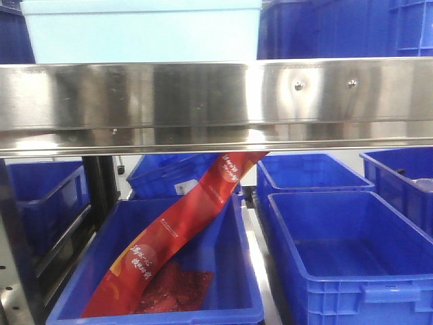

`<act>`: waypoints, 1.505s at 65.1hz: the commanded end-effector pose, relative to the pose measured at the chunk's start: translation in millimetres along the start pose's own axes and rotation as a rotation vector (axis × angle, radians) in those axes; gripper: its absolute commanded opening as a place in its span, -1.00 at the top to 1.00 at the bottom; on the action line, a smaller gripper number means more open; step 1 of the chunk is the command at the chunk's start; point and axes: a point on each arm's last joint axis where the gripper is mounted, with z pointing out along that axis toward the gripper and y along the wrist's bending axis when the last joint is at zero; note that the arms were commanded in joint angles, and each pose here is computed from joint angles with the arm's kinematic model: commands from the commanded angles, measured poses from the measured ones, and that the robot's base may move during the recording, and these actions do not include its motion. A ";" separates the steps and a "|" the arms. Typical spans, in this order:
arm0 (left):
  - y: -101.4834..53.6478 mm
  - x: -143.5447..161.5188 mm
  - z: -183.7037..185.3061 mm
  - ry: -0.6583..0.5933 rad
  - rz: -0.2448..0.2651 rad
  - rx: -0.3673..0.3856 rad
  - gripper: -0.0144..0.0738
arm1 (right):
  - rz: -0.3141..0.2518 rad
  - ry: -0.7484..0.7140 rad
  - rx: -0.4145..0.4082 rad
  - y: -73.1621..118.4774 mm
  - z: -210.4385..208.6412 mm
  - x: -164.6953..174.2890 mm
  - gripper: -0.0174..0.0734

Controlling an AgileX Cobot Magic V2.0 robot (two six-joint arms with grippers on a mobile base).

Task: Move two blue bins to right shelf middle
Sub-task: 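Open both grippers and withdraw them from the teal bin walls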

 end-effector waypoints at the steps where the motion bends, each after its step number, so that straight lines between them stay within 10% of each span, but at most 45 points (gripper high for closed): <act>1: 0.8 10.5 -12.5 -0.034 0.000 0.000 0.92 | -0.011 -0.069 0.003 -1.4 -22.0 13.0 0.97; 79: 4.1 54.9 -39.8 -0.096 -0.010 -0.036 0.92 | -0.003 -0.245 0.004 -3.8 -75.9 52.4 0.97; 98: 6.9 134.2 -35.7 -0.225 -0.046 -0.152 0.92 | -0.003 -0.245 0.004 -3.8 -75.9 52.4 0.97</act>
